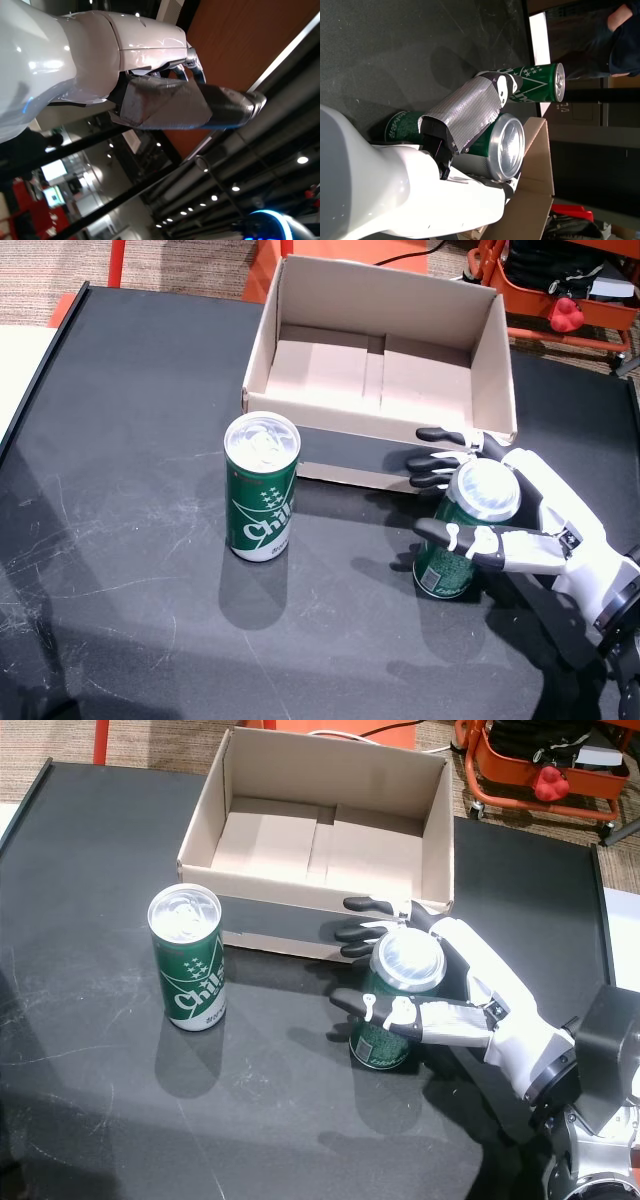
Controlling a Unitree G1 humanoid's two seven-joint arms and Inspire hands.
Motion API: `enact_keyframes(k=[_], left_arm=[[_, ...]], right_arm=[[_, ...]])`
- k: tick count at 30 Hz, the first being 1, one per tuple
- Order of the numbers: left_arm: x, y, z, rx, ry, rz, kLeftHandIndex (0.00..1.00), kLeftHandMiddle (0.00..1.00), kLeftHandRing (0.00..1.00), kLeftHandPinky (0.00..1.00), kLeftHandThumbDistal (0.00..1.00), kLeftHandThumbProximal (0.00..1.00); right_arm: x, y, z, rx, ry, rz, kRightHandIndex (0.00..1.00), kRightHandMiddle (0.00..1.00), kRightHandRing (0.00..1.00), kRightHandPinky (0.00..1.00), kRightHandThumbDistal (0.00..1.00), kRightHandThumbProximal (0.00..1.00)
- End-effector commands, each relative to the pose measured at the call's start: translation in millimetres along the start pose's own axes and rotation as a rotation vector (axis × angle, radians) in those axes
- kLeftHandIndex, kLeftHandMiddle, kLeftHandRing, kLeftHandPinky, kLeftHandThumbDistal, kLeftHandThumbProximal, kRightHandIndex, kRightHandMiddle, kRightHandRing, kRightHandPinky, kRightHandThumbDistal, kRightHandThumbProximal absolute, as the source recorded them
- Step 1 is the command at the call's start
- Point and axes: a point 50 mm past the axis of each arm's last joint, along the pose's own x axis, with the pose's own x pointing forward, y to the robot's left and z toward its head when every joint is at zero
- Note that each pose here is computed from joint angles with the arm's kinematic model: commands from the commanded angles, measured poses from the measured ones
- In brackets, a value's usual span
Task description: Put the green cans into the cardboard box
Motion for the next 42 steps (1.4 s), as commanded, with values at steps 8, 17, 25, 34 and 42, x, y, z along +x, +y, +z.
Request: enact_keyframes(k=[8, 17, 25, 34, 42], left_arm=[[-2.0, -1.6, 3.9, -0.054, 0.013, 0.004, 0.81, 0.75, 0.89, 0.83, 0.66, 0.87], [-2.3, -1.7, 2.8, -0.044, 0.013, 0.012, 0.8, 0.72, 0.88, 0.82, 0.68, 0.89], [-3.5, -2.3, 2.1, -0.058, 0.014, 0.018, 0.81, 0.72, 0.87, 0.83, 0.66, 0.89], [-3.8, -1.8, -5.1, 0.019, 0.02, 0.008, 0.78, 0.69, 0.9, 0.88, 0.6, 0.93], [-6.4, -4.2, -27.3, 0.104, 0.042, 0.057, 0.75, 0.69, 0.88, 0.9, 0.69, 0.99]], right_arm=[[-3, -4, -3, 0.041, -0.014, -0.095, 0.49, 0.45, 0.47, 0.56, 0.64, 0.62], [-1, -3, 2, 0.018, -0.094, -0.191, 0.0, 0.0, 0.03, 0.2, 0.0, 0.65], [-2, -4, 4, 0.008, -0.118, -0.252, 0.0, 0.0, 0.0, 0.15, 0.0, 0.69], [-3, -13, 8, 0.013, -0.13, -0.28, 0.0, 0.0, 0.0, 0.14, 0.0, 0.56], [18, -37, 93, -0.282, -0.46, -0.224, 0.0, 0.0, 0.0, 0.12, 0.0, 0.62]])
